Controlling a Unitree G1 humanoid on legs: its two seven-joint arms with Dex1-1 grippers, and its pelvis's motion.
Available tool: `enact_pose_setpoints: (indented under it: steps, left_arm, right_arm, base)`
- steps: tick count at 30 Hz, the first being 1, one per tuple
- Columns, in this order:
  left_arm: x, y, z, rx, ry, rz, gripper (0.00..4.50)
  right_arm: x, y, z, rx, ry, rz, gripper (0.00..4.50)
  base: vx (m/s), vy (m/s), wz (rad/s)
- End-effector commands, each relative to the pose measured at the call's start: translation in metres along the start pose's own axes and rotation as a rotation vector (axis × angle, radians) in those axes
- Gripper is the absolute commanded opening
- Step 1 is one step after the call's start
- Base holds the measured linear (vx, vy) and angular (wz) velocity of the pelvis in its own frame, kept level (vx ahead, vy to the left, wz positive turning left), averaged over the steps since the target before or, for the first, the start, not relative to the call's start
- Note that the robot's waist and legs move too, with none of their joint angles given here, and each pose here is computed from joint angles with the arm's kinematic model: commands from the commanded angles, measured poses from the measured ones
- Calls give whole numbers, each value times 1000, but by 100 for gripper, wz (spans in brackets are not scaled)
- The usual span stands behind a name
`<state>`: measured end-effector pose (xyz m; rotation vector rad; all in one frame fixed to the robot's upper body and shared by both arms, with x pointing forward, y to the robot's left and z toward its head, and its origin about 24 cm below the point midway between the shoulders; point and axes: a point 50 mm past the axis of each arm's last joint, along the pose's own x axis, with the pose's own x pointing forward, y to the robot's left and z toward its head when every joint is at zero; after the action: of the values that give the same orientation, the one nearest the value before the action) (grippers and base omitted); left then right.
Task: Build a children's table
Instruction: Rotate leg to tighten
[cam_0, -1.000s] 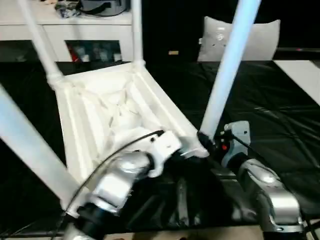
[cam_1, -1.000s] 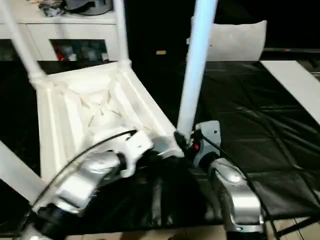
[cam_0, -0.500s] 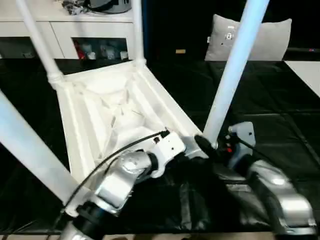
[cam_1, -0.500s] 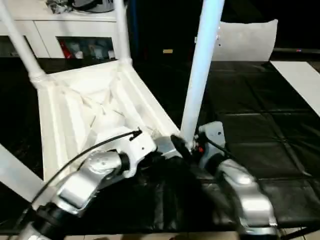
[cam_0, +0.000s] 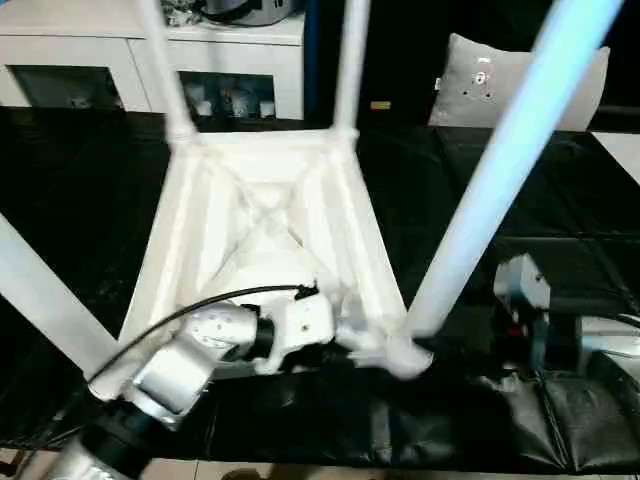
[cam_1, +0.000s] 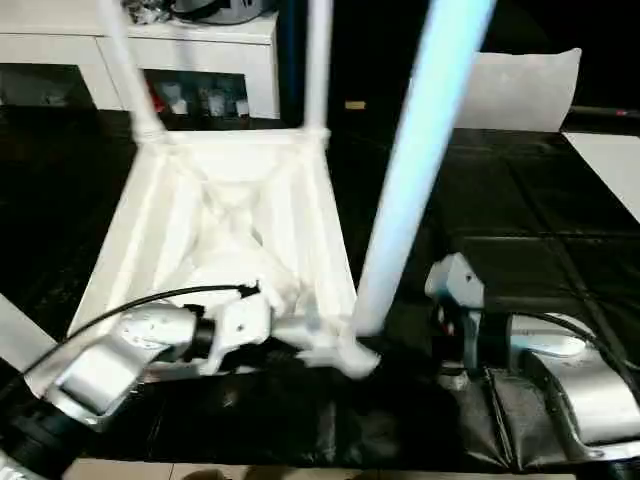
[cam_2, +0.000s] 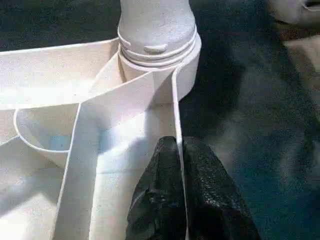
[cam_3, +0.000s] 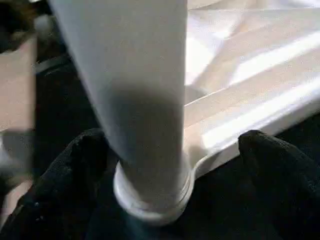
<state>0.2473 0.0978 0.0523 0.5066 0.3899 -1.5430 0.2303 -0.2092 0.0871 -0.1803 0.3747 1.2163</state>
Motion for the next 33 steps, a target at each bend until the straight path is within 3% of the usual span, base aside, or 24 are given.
enact_pose_setpoints:
  steps: [1,12,25,26,28,33]
  left_arm:
    - [5,-6,6,61,5,-116,0]
    - [1,-3,7,103,12,-175,0]
    - [-1,-1,7,58,-23,-155,0]
    - [-1,-1,8,53,-29,-152,0]
    - [4,1,13,-22,-95,-77,0]
    - [16,9,21,-96,-153,72,0]
  right_arm:
    - [1,0,4,-31,-3,68,431]
    - [11,2,-2,15,16,244,336]
    - [20,8,-5,72,-21,312,213]
    - [21,9,-4,77,-28,311,210]
    - [30,13,-1,138,-126,246,206]
    - [52,13,-3,183,-157,49,205]
  base:
    - [0,0,0]
    - [0,0,0]
    - [0,0,0]
    - [0,0,0]
    - [0,0,0]
    - [0,0,0]
